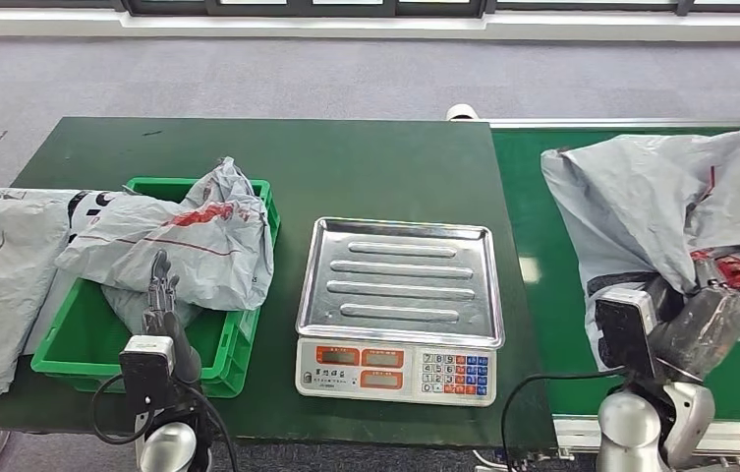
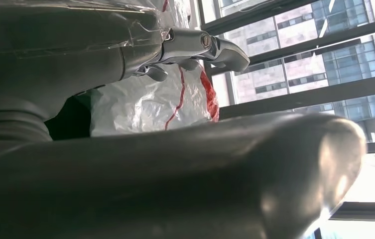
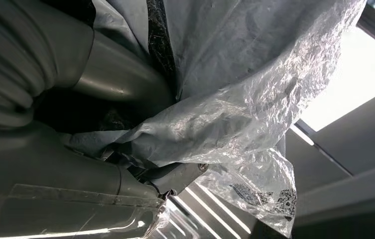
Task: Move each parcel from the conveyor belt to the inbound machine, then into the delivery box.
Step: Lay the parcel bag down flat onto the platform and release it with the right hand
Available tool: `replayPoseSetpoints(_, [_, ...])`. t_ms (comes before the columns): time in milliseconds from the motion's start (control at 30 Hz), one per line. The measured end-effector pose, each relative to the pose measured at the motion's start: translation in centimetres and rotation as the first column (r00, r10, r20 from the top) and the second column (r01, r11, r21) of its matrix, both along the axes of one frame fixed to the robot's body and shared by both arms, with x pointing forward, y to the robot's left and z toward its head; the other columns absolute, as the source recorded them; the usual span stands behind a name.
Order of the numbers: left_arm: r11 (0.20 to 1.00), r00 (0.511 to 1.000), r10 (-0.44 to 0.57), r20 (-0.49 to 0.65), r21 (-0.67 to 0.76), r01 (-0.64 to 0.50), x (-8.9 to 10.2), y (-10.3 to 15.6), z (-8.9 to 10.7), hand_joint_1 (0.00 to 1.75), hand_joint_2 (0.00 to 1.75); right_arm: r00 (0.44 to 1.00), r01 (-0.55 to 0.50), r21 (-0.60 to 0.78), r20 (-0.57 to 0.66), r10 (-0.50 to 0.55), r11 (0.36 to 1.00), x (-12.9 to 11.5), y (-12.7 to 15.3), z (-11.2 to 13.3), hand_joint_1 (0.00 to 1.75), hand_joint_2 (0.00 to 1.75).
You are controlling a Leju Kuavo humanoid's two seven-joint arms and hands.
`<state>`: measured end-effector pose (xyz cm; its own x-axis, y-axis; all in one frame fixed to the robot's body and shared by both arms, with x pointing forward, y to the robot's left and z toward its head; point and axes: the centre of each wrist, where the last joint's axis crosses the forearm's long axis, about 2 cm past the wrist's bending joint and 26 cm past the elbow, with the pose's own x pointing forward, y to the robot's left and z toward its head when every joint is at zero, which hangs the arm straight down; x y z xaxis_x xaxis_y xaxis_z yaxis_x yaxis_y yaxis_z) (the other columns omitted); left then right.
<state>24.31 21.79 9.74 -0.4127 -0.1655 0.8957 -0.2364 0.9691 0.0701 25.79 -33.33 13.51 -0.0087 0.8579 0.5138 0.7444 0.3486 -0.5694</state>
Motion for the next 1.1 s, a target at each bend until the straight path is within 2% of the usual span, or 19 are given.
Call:
replayPoseSetpoints(133, [1.0,1.0,-0.007,0.007,0.0,0.007,0.6,-0.1,0.2,0.0,0.0,0.999,0.003,-0.081,0.042,0.0,0.997,0.2,0.6,0.7,1.75,1.75])
replayPoseSetpoints(200, [1.0,1.0,-0.01,0.019,0.001,0.01,1.0,-0.1,0.4,0.0,0.0,0.999,-0.011,-0.108,0.049,0.017,0.994,1.2,1.0,1.1,1.75,1.75])
replayPoseSetpoints(333, [1.0,0.999,-0.018,0.041,-0.013,0.019,2.1,-0.5,0.8,0.0,0.0,0.995,-0.095,-0.117,0.012,0.098,0.989,5.9,2.7,1.9,1.75,1.75])
replayPoseSetpoints(500, [0.999,0.999,-0.026,0.046,-0.045,0.028,3.0,-0.8,0.7,0.0,0.0,0.957,-0.288,-0.106,-0.076,0.281,0.952,11.8,6.6,2.5,1.75,1.75])
replayPoseSetpoints(600, [0.998,0.999,-0.032,0.043,-0.051,0.035,3.3,-0.9,0.6,0.0,0.0,0.903,-0.42,-0.1,-0.149,0.403,0.902,13.2,10.1,2.1,1.75,1.75])
replayPoseSetpoints(767, [0.996,0.998,-0.048,0.041,-0.068,0.05,3.7,-1.2,0.3,0.0,0.0,0.765,-0.615,-0.027,-0.262,0.588,0.788,13.1,15.0,0.4,1.75,1.75])
replayPoseSetpoints(967, [0.995,0.998,-0.061,0.031,-0.08,0.064,4.0,-1.5,-0.3,0.0,0.0,0.587,-0.76,0.089,-0.332,0.738,0.644,12.1,18.1,-1.6,1.75,1.75])
replayPoseSetpoints(1100, [0.995,0.998,-0.065,0.02,-0.08,0.066,3.9,-1.6,-0.6,0.0,0.0,0.515,-0.8,0.14,-0.342,0.786,0.584,11.6,19.3,-2.3,1.75,1.75])
